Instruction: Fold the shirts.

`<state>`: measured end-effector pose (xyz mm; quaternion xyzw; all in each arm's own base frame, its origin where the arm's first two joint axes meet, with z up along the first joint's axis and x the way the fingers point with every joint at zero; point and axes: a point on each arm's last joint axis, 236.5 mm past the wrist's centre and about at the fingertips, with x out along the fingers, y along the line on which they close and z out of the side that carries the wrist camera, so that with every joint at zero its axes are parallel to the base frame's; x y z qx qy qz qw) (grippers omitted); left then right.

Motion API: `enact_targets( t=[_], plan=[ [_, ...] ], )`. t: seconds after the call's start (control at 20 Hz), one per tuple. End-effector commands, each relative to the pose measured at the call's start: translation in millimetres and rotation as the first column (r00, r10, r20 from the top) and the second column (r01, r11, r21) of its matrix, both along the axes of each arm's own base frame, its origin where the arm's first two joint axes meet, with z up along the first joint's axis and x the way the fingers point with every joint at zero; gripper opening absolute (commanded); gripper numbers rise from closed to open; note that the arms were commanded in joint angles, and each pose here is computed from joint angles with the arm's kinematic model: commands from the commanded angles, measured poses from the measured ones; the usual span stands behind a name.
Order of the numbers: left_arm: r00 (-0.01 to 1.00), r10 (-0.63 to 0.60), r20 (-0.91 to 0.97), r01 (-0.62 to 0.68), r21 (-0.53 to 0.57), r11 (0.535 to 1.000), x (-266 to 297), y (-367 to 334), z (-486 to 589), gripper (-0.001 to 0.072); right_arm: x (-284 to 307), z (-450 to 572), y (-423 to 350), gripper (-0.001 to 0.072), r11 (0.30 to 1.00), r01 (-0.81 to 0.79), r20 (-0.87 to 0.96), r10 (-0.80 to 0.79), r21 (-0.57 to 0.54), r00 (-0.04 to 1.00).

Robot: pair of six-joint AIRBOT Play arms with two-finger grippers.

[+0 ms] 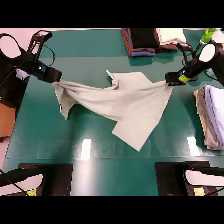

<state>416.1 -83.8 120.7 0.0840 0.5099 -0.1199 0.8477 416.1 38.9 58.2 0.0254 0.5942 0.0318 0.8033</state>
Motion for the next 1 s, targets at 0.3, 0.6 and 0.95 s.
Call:
enact_targets(
  t=[0.3, 0.6, 0.95],
  plan=[
    [0.997, 0.071, 0.017, -0.072, 0.032, 0.997, 63.0, 4.4, -66.1, 0.0587, 21.2, -9.4, 19.2, 0.0021, 0.999, -0.047, -0.02, 0.046, -0.008, 0.999],
    [0.966, 0.214, -0.143, -0.208, 0.059, 0.976, 9.4, 62.6, -45.3, 0.0588, 15.5, 11.1, 7.7, 0.0381, 1.0, -0.009, 0.008, 0.009, 0.026, 1.0],
    [0.901, 0.273, -0.337, -0.316, -0.078, 0.946, -70.1, 37.3, -137.9, 0.0589, -17.8, 12.8, 11.1, 0.0389, 0.995, 0.013, -0.021, -0.011, 0.097, 1.0]
  ],
)
